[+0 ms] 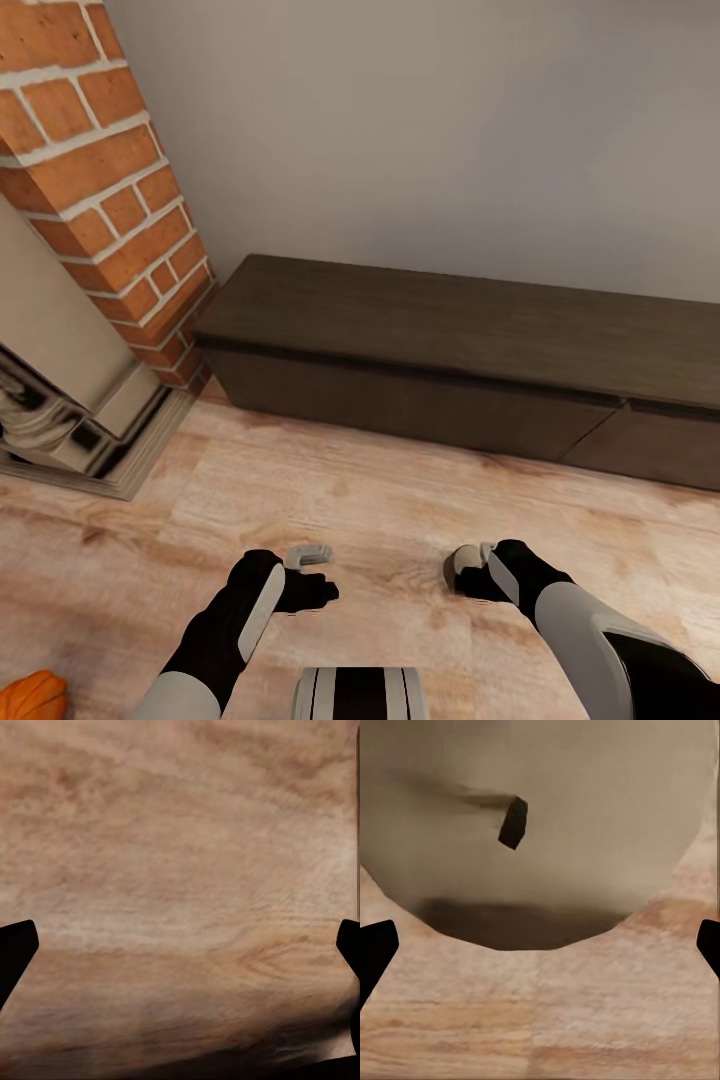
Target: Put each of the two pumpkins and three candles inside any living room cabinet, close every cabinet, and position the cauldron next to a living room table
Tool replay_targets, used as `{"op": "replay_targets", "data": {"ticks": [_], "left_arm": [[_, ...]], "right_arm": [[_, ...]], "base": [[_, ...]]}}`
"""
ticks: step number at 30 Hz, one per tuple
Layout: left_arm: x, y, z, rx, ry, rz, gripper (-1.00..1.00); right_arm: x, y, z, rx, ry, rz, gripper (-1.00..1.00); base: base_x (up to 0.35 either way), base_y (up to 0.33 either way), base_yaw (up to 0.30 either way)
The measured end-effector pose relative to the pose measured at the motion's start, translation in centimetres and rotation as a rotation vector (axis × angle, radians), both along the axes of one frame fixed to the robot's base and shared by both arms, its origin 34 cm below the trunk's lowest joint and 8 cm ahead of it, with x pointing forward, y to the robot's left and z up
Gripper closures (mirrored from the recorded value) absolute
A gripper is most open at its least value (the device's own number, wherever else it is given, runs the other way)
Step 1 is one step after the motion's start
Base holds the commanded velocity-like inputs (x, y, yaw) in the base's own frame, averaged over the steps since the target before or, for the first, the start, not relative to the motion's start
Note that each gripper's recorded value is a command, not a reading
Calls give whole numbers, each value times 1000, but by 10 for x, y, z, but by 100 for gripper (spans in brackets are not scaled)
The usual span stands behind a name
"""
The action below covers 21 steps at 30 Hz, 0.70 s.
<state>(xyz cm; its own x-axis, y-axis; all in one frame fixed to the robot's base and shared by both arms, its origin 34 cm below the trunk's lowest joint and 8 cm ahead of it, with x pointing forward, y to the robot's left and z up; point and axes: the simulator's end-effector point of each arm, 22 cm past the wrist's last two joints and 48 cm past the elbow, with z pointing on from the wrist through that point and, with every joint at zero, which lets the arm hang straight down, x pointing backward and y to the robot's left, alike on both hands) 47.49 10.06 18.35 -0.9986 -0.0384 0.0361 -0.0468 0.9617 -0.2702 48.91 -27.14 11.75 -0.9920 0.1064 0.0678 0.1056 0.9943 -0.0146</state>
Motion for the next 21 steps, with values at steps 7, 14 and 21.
{"op": "replay_targets", "data": {"ticks": [7, 14, 21], "left_arm": [[0, 0, 0, 1, 0, 0, -100], [0, 0, 0, 2, 1, 0, -100], [-6, 0, -7, 0, 18, 0, -100]], "right_arm": [[-1, 0, 0, -1, 1, 2, -100], [0, 0, 0, -1, 0, 1, -100], [-7, 0, -7, -1, 17, 0, -100]], "base": [[200, 0, 0], [21, 0, 0], [1, 0, 0]]}}
